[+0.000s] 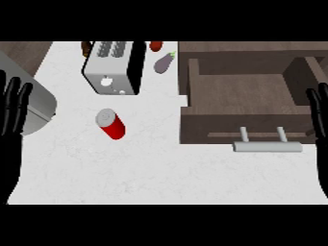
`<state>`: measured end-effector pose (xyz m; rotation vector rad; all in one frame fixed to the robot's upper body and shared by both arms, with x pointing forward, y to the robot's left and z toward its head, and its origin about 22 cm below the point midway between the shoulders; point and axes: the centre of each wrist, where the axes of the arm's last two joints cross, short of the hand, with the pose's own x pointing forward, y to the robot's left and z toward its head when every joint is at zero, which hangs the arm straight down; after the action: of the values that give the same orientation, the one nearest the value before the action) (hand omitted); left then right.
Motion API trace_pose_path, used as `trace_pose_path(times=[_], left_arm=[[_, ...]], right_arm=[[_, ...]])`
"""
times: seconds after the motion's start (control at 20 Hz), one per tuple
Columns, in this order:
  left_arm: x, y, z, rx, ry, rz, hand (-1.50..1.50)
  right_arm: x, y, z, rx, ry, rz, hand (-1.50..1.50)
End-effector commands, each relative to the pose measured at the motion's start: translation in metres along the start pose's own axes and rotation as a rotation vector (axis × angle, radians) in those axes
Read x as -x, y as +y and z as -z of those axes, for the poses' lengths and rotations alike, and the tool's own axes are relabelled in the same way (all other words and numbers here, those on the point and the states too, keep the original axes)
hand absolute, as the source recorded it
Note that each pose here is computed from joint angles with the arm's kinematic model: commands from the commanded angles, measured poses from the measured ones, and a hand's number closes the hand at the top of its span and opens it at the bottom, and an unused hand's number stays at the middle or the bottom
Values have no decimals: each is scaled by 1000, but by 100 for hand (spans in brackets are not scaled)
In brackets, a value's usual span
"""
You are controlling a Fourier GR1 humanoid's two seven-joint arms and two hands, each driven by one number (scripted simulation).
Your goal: Pick up the can, place it into the drawer and close the drawer
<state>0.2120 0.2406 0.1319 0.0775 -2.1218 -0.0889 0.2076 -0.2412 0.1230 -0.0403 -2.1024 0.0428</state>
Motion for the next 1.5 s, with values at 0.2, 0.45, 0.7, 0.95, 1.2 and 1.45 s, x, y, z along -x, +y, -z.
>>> trace_pose_path(times=[0.2, 0.45, 0.7, 0.95, 1.2, 1.45], left_arm=[[3, -23, 2, -190, 63, 97, -150], [34, -21, -27, -450, 444, 70, -150], [31, -41, 3, -491, 452, 79, -150], [13, -40, 3, -474, 450, 62, -150], [11, -40, 18, -474, 485, 43, -150], [55, -70, -4, -454, 518, 56, -150]], right_arm=[[13, 11, -3, -1, -5, -5, -150], [22, -14, -12, 127, 303, -31, -150], [14, -14, -12, 123, 308, -35, -150], [22, -21, -22, 134, 298, -43, -150], [10, -39, -25, 132, 298, -60, -150], [41, -29, -36, 127, 294, -41, -150]])
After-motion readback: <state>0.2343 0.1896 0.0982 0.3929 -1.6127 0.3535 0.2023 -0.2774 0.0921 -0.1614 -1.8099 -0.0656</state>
